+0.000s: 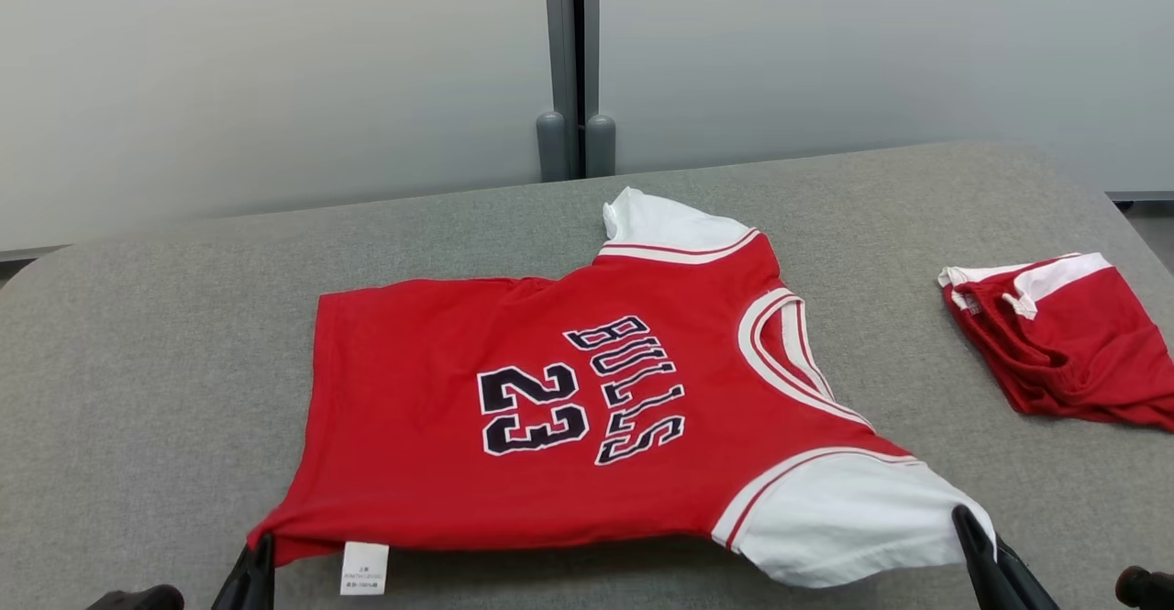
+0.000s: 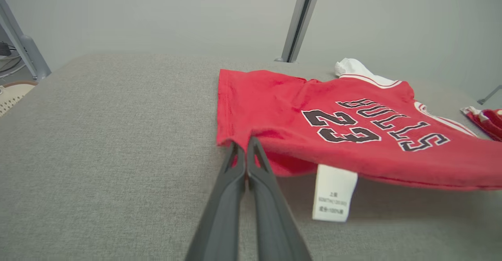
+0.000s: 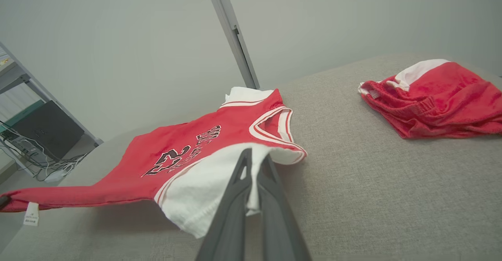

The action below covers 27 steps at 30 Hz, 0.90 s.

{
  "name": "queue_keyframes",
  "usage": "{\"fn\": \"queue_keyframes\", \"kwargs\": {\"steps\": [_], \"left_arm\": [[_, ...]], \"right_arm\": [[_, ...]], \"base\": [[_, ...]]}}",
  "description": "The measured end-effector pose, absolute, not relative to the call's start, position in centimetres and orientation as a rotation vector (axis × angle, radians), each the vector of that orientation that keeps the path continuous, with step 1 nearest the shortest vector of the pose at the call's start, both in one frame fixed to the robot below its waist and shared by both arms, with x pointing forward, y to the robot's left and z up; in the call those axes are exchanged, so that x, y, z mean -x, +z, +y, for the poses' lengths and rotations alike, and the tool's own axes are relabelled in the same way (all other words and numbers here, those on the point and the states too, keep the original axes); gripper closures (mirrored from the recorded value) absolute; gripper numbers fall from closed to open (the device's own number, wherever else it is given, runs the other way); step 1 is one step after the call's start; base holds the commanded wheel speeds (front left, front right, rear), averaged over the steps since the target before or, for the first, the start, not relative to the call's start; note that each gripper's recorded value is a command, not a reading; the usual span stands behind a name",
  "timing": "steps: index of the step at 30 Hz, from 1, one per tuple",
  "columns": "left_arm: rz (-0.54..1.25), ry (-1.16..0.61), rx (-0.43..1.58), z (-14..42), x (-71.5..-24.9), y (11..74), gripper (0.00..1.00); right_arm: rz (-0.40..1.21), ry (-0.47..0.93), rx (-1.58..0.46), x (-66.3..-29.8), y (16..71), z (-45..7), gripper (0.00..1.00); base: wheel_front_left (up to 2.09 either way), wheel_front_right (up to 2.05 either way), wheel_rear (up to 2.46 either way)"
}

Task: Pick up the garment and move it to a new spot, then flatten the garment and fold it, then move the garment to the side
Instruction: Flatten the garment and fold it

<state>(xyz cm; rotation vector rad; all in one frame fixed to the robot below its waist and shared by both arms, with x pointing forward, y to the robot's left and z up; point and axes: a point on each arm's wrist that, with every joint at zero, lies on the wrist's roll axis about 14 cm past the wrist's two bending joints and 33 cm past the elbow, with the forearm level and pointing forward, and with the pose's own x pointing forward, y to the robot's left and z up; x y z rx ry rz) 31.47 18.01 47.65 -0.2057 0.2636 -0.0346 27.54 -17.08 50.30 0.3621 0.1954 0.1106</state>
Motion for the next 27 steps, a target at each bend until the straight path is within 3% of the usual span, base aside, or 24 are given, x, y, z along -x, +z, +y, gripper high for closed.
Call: {"fn": "queue_keyframes", "kwargs": {"steps": [7,18,24,25,26,27], "left_arm": [[0.383,-0.063,0.224,17.2,-32.2,45.5,1.00],[0.532,-0.090,0.243,17.0,-36.7,41.3,1.00],[0.517,-0.112,0.235,17.0,-39.1,40.9,1.00],[0.518,-0.118,0.235,16.9,-39.4,40.8,0.73],[0.515,-0.122,0.244,16.7,-39.6,40.7,0.16],[0.516,-0.126,0.255,16.5,-39.8,40.6,0.00]], "right_arm": [[0.271,0.097,-0.416,-29.1,47.8,-16.9,1.00],[0.342,0.117,-0.428,-37.4,44.2,-16.6,1.00],[0.345,0.131,-0.432,-41.5,43.0,-16.1,1.00],[0.346,0.132,-0.427,-41.9,42.7,-16.1,0.75],[0.347,0.139,-0.423,-42.2,42.5,-15.9,0.53],[0.344,0.148,-0.420,-42.5,42.3,-15.6,0.00]], "base": [[0.00,0.00,0.00],[0.00,0.00,0.00],[0.00,0.00,0.00],[0.00,0.00,0.00],[0.00,0.00,0.00],[0.00,0.00,0.00]]}}
